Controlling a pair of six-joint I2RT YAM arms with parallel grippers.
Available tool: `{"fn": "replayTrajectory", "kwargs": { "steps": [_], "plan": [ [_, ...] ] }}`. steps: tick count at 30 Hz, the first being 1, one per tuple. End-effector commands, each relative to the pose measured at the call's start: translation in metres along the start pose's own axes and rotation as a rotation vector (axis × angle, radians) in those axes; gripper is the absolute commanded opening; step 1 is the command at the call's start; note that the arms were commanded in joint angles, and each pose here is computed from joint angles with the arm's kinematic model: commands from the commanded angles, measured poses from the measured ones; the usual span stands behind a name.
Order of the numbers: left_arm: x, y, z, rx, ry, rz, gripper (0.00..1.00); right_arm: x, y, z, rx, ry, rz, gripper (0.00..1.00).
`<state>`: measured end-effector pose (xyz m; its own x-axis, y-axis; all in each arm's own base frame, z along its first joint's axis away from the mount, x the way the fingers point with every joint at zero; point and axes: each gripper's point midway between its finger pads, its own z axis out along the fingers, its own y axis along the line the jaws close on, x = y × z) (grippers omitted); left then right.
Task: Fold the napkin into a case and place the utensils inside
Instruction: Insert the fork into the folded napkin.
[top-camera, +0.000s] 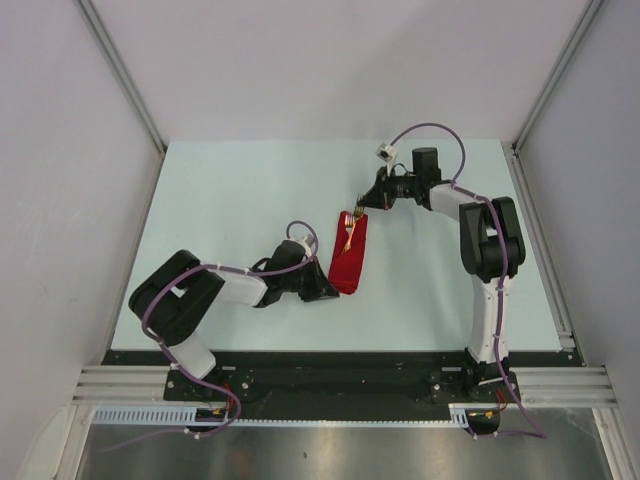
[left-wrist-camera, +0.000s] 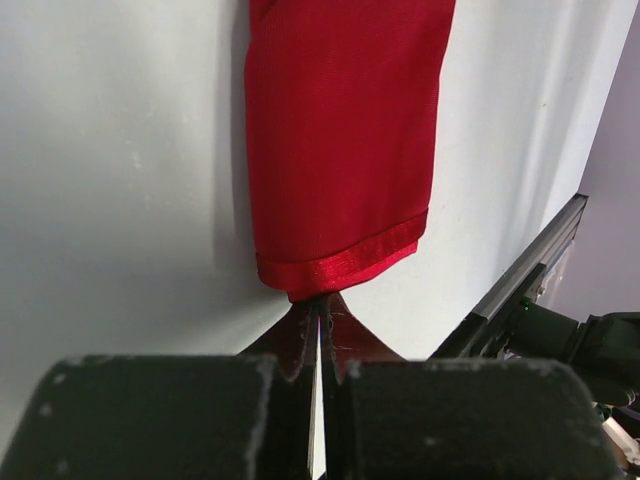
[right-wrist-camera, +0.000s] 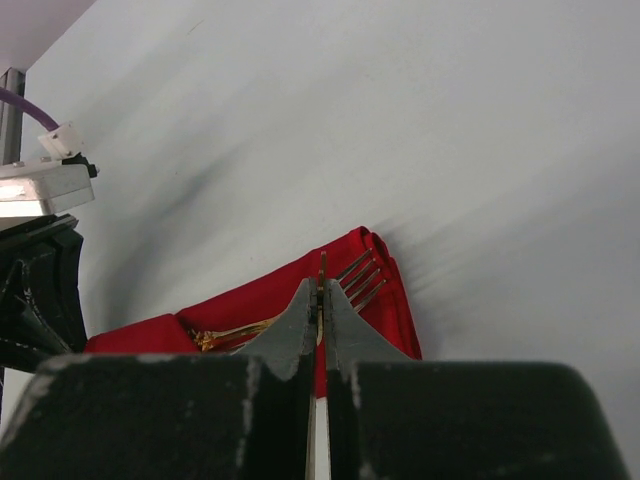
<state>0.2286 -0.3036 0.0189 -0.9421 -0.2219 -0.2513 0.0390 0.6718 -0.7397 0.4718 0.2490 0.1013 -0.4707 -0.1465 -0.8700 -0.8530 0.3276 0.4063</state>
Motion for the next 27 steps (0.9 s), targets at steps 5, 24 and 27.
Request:
{"fn": "replayTrajectory", "kwargs": {
  "steps": [5, 24, 27],
  "plan": [
    [-0.008, -0.011, 0.005, 0.039, -0.027, 0.013, 0.00, 0.004, 0.026, 0.004, -0.055, 0.028, -0.024, 0.00],
    [-0.003, -0.004, 0.005, 0.031, -0.023, 0.004, 0.00, 0.000, 0.024, 0.007, -0.105, 0.039, 0.014, 0.00],
    [-0.002, -0.006, 0.004, 0.036, -0.021, 0.003, 0.00, -0.002, 0.025, 0.008, -0.142, 0.042, 0.019, 0.00]
  ]
}}
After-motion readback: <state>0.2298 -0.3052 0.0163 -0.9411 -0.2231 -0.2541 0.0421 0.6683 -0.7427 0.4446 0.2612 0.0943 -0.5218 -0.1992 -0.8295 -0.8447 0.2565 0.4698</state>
